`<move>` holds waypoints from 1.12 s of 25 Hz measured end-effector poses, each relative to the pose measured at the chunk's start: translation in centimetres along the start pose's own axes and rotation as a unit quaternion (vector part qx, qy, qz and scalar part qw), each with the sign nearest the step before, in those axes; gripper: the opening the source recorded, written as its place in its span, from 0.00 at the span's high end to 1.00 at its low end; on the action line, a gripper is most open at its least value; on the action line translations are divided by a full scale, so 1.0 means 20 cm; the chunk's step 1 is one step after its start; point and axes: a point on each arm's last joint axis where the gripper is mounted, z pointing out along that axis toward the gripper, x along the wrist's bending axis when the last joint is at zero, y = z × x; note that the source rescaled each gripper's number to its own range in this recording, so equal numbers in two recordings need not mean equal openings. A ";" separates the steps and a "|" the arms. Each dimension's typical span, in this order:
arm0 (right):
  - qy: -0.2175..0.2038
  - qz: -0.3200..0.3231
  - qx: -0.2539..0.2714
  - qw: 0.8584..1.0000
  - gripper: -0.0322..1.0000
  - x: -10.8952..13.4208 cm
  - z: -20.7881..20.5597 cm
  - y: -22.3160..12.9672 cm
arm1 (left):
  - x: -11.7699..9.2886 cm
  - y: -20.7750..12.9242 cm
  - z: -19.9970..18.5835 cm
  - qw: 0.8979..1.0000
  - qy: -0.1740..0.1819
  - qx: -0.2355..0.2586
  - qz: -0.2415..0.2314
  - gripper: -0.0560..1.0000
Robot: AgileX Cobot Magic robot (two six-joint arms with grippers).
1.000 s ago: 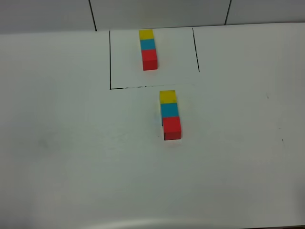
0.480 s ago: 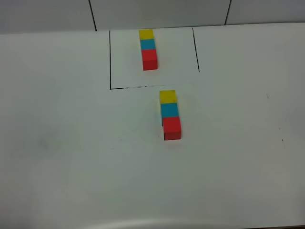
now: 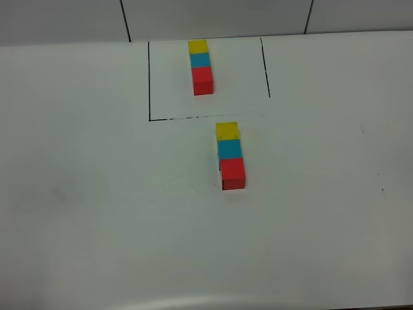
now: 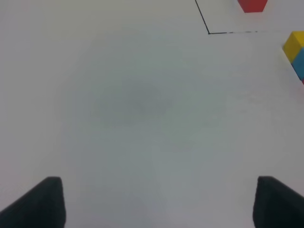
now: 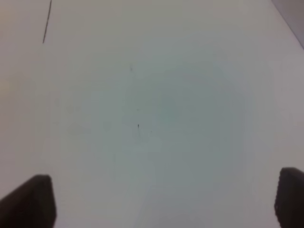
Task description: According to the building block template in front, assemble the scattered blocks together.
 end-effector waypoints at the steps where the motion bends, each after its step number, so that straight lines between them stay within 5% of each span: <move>1: 0.000 0.000 0.000 1.000 0.15 0.00 0.00 0.00 | 0.00 0.00 0.00 1.000 0.000 0.000 0.000 0.15; 13: -0.001 0.000 0.000 1.000 0.25 0.00 0.00 0.00 | 0.00 0.00 0.00 1.000 0.000 0.000 0.000 0.15; 28: -0.020 0.016 -0.001 1.000 0.26 0.01 0.00 0.00 | 0.00 0.00 0.00 1.000 0.000 0.000 0.000 0.15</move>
